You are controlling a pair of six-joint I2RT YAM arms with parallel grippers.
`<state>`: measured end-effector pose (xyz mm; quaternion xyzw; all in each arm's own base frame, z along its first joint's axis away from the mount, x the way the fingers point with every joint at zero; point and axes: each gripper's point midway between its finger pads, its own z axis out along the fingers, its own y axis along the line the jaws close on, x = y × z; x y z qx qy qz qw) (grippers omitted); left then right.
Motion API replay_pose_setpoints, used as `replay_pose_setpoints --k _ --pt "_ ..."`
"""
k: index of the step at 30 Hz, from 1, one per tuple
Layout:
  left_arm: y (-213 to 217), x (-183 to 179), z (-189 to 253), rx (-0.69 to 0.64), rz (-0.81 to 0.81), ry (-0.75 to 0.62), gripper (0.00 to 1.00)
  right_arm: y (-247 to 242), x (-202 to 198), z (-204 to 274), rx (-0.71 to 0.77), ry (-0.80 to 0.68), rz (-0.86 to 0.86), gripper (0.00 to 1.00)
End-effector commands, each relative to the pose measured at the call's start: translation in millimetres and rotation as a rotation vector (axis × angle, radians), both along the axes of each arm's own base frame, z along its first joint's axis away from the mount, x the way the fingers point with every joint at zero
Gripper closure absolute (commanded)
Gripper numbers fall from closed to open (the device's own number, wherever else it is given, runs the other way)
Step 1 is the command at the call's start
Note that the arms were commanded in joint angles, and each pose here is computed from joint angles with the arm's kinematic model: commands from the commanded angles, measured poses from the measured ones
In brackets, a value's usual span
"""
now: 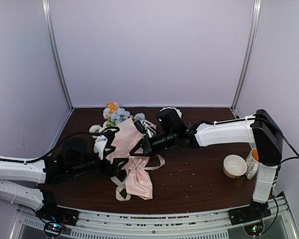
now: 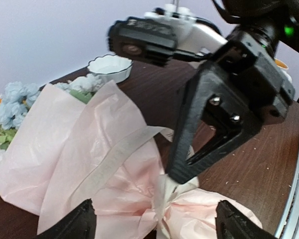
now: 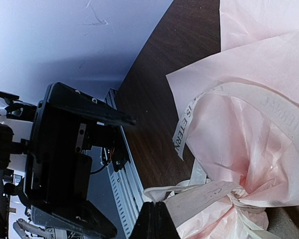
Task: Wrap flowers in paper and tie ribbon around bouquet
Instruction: Cross the ribbon at the center of the board.
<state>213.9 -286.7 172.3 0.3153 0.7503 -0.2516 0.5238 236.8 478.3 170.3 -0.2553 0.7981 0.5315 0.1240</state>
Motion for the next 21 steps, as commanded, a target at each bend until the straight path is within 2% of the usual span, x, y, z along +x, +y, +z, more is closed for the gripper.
replay_pose_setpoints --k 1,2,3,4,6,9,12,14,18,21 --pt "48.5 26.9 -18.5 0.008 0.232 0.188 0.3 -1.2 8.1 18.5 0.022 -0.05 -0.02 1.0" --pt "68.5 39.4 -27.8 -0.001 0.318 0.26 0.47 -1.4 8.3 18.0 0.018 -0.051 -0.021 1.0" --pt "80.0 45.1 -35.9 0.008 0.367 0.314 0.55 -1.3 8.1 18.9 0.019 -0.052 -0.021 1.0" --pt "84.3 46.7 -45.8 0.041 0.382 0.351 0.57 -1.4 8.5 18.3 0.019 -0.053 -0.022 1.0" --pt "78.4 48.3 -52.8 0.096 0.352 0.373 0.55 -0.7 8.5 17.5 0.02 -0.05 -0.021 1.0" --pt "61.1 54.1 -57.5 0.13 0.289 0.387 0.43 -0.7 8.2 17.0 0.018 -0.048 -0.018 1.0" --pt "48.7 63.9 -57.2 0.148 0.258 0.374 0.41 -1.7 7.4 16.2 0.013 -0.05 -0.017 1.0" --pt "49.6 70.7 -61.6 0.183 0.282 0.376 0.43 -2.4 6.9 16.4 0.013 -0.048 -0.017 1.0" --pt "64.9 78.9 -74.6 0.298 0.368 0.388 0.56 -2.9 6.3 16.6 0.013 -0.049 -0.013 1.0" --pt "63.4 77.4 -80.6 0.318 0.35 0.397 0.66 -1.7 6.8 17.9 0.017 -0.05 -0.012 1.0"
